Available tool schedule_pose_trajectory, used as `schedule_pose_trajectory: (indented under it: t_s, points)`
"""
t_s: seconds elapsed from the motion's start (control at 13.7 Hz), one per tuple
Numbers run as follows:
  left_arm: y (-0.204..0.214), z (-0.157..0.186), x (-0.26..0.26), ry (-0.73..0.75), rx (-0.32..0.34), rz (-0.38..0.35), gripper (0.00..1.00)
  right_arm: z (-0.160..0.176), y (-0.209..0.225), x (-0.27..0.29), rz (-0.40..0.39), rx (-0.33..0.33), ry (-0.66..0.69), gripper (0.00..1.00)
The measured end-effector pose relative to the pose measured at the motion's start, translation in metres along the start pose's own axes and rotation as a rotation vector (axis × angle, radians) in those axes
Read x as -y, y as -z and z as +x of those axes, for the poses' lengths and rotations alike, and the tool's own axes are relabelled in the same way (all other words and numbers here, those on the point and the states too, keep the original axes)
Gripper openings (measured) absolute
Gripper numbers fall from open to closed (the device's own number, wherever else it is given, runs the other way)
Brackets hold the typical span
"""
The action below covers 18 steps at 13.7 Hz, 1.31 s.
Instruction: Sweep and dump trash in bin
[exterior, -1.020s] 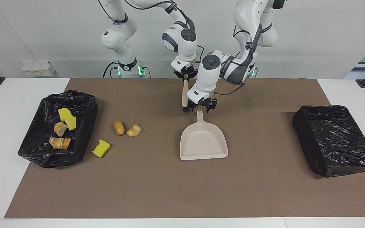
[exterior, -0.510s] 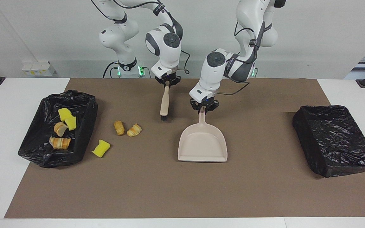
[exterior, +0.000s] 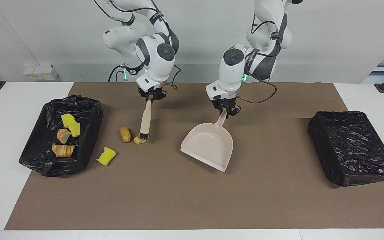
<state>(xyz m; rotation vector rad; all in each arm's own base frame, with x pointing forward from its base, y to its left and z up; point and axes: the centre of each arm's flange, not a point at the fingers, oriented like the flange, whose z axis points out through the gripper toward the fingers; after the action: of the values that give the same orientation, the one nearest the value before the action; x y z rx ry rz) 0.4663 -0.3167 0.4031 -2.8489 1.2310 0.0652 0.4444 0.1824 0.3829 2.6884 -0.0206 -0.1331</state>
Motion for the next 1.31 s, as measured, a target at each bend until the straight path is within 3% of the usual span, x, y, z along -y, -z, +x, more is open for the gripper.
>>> schedule_pose_trajectory:
  t_s: [0.36, 0.66, 0.95, 1.31]
  points:
    - [-0.014, -0.002, 0.001, -0.3, 0.029, -0.012, 0.32, 0.053, -0.054, -0.074, -0.187, 0.006, 0.107, 0.26]
    - [-0.025, 0.0, -0.002, -0.435, 0.045, -0.024, 0.32, 0.064, -0.088, -0.068, -0.304, 0.017, 0.181, 0.26]
    - [-0.032, 0.001, -0.002, -0.445, 0.057, -0.032, 0.32, 0.069, -0.097, -0.077, -0.271, 0.027, 0.167, 0.26]
    - [-0.032, 0.002, -0.007, -0.475, 0.069, -0.013, 0.32, 0.058, -0.077, -0.044, -0.059, 0.1, 0.224, 0.26]
